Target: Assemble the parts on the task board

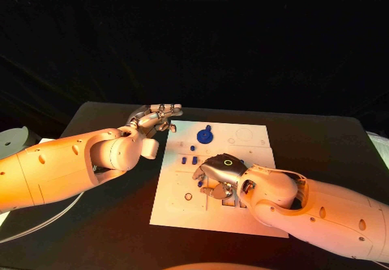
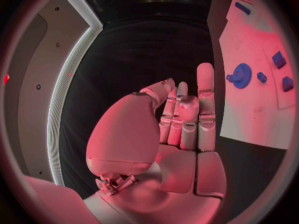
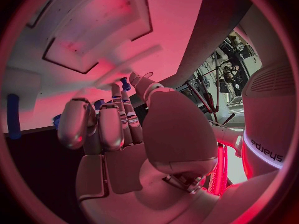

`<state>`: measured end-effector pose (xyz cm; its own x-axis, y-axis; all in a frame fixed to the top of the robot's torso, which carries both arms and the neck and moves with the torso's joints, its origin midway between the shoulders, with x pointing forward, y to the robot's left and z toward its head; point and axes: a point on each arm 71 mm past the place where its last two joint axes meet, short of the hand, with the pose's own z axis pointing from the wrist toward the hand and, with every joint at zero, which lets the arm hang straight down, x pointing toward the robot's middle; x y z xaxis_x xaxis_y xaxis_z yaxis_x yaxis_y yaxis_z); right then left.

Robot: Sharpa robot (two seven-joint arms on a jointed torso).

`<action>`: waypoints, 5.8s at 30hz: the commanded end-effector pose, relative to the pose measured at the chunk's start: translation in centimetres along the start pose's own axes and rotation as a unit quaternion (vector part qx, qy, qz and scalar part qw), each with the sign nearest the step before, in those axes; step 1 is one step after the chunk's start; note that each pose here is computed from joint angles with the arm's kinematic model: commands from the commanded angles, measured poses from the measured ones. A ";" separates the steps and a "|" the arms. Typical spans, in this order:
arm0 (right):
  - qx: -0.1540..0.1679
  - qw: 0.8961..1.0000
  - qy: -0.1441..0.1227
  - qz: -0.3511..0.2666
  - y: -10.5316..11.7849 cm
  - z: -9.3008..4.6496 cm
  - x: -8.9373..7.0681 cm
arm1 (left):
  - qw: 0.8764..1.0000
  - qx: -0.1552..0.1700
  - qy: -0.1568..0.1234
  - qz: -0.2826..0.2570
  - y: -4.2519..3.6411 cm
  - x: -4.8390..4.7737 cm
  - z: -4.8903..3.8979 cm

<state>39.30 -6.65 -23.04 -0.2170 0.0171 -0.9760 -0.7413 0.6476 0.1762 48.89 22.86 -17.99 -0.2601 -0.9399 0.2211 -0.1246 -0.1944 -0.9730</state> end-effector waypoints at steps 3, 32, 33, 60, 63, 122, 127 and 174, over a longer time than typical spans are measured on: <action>0.005 1.000 -0.018 0.002 -0.4 -0.7 -0.2 | 1.000 0.003 0.010 -0.002 -0.05 0.23 0.03; 0.143 0.989 -0.002 -0.044 -8.9 -7.5 -6.0 | 1.000 0.001 0.013 -0.003 -0.09 0.25 -0.19; 0.144 0.989 0.000 -0.045 -8.9 -7.5 -6.0 | 1.000 0.001 0.013 -0.003 -0.09 0.25 -0.19; 0.119 0.992 0.023 -0.035 -8.3 -5.7 -4.5 | 1.000 0.000 0.013 -0.003 -0.05 0.18 -0.08; 0.119 0.992 0.023 -0.035 -8.3 -5.6 -4.4 | 1.000 0.000 0.013 -0.003 -0.04 0.19 -0.07; -0.059 0.996 -0.036 0.050 3.6 -0.9 -2.9 | 1.000 -0.003 0.020 -0.006 0.28 0.65 0.11; -0.056 0.997 -0.018 0.047 3.4 -0.4 -2.0 | 1.000 -0.003 0.020 -0.006 0.29 0.70 0.11; -0.033 0.999 0.031 0.011 3.7 0.9 0.1 | 1.000 -0.005 0.020 -0.006 0.35 0.69 0.16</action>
<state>37.09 -3.59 -22.55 -0.2773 -0.0044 -0.9608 -0.7776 0.5883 0.2218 48.86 22.30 -18.29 -0.2771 -0.9329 0.2300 -0.1404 -0.1975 -0.9702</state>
